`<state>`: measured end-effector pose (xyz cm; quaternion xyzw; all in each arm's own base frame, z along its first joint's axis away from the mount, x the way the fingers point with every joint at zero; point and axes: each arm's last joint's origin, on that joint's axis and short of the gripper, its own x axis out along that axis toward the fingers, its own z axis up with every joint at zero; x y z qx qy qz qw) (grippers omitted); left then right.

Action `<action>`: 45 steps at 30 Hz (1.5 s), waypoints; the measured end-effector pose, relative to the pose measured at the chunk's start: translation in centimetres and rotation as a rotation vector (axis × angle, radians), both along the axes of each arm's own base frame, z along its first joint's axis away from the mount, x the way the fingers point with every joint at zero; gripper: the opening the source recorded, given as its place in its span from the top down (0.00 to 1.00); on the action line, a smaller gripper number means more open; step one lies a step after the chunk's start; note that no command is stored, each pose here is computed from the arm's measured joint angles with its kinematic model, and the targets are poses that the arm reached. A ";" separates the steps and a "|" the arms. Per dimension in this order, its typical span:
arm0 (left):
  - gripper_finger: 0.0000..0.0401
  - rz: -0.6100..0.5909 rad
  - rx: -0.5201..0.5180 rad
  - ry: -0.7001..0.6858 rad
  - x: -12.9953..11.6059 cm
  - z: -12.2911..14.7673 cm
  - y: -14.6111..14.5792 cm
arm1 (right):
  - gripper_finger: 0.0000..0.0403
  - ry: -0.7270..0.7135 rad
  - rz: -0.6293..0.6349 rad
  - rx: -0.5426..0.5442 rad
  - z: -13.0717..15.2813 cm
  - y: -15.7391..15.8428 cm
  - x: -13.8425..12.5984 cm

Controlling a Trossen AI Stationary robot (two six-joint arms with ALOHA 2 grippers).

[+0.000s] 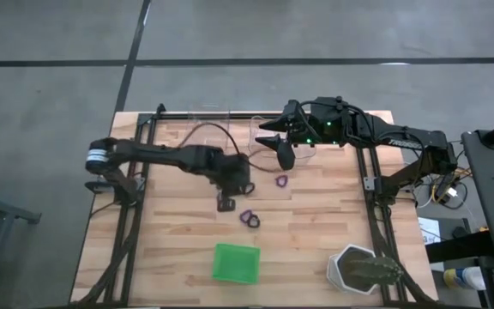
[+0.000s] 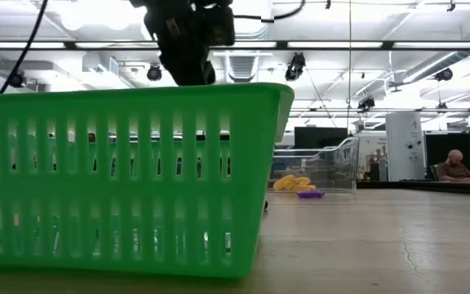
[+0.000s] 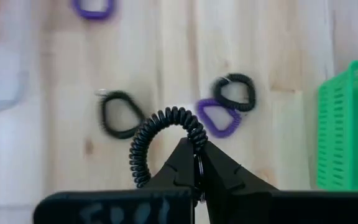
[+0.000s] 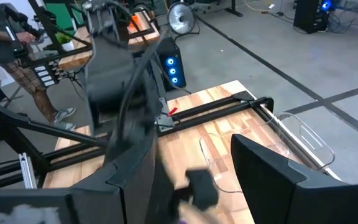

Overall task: Sort spring keychains
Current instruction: Put the middle black spring keychain into the left transparent bin

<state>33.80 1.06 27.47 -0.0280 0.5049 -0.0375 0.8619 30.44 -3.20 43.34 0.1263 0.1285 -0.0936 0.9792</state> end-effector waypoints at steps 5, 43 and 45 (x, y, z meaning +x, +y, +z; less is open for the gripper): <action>0.98 0.116 0.064 -0.034 -2.0 2.2 2.7 | 0.49 0.000 0.000 0.000 0.0 0.0 0.0; 0.84 0.760 -0.047 0.110 -9.3 -6.7 18.8 | 0.49 0.010 -0.001 -0.027 -0.2 0.0 0.0; 0.78 0.760 -0.045 0.096 -9.2 -6.4 18.9 | 0.49 0.019 -0.012 -0.028 -0.5 -0.1 0.1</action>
